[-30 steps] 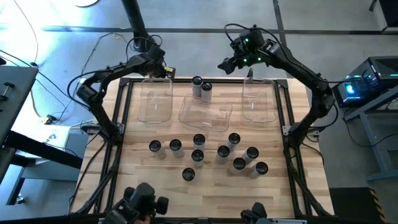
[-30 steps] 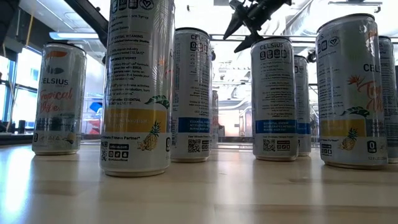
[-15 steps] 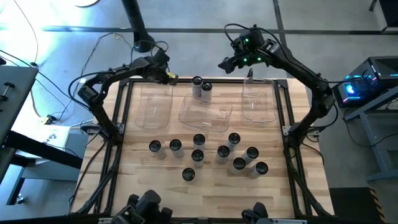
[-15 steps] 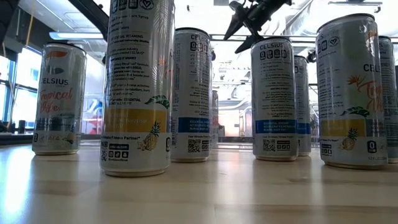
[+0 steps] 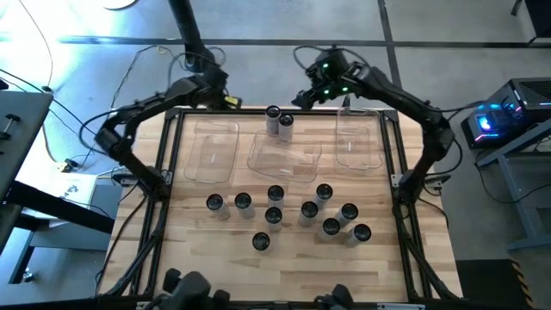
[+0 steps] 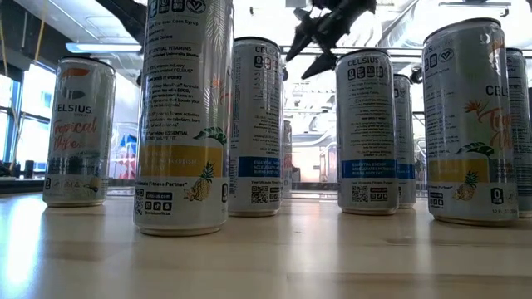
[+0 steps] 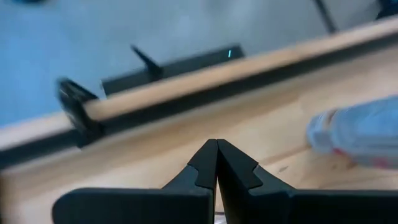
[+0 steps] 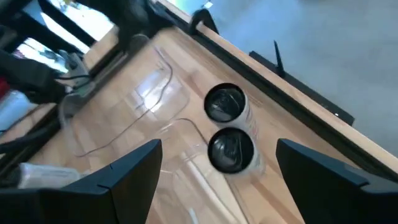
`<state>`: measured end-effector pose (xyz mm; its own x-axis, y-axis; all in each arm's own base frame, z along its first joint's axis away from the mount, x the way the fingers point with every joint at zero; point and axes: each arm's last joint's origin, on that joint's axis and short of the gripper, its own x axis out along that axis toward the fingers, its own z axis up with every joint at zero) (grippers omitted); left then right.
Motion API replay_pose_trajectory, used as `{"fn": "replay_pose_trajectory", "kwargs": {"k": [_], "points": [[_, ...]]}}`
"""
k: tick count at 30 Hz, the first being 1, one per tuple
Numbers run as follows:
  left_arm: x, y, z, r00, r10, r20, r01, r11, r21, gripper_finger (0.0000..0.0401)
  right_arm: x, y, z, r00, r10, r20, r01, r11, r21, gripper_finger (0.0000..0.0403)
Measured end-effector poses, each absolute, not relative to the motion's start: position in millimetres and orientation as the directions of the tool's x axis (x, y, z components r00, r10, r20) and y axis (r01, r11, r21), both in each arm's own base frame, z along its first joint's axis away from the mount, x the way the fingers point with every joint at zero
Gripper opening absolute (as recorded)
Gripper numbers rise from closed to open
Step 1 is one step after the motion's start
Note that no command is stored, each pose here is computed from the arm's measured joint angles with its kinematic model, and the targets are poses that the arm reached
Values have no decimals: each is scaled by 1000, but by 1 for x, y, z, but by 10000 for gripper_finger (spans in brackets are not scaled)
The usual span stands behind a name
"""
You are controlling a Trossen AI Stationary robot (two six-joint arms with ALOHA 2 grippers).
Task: Sort soda cans
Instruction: Move the white-pink soda can to the bottom middle of the table
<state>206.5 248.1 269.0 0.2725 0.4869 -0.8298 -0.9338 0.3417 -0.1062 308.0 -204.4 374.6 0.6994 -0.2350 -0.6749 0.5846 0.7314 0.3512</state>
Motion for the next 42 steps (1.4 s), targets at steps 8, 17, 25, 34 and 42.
{"fn": "replay_pose_trajectory", "kwargs": {"k": [8,17,25,34,42], "points": [[178,219,327,367,613,-700,-892,444,-79,1,339,-221,333,571,-365,-735,706,675,214,311],[161,199,355,415,668,-617,-884,455,-102,1,359,-223,298,561,-240,-792,676,686,270,311],[160,197,357,419,671,-612,-884,457,-104,1,369,-205,297,499,-324,-803,637,766,86,311],[160,197,357,419,670,-612,-883,457,-104,1,381,-195,291,504,-339,-795,612,789,52,311],[160,198,357,419,671,-612,-884,456,-104,1,379,-194,275,486,-310,-817,623,779,74,311]]}}
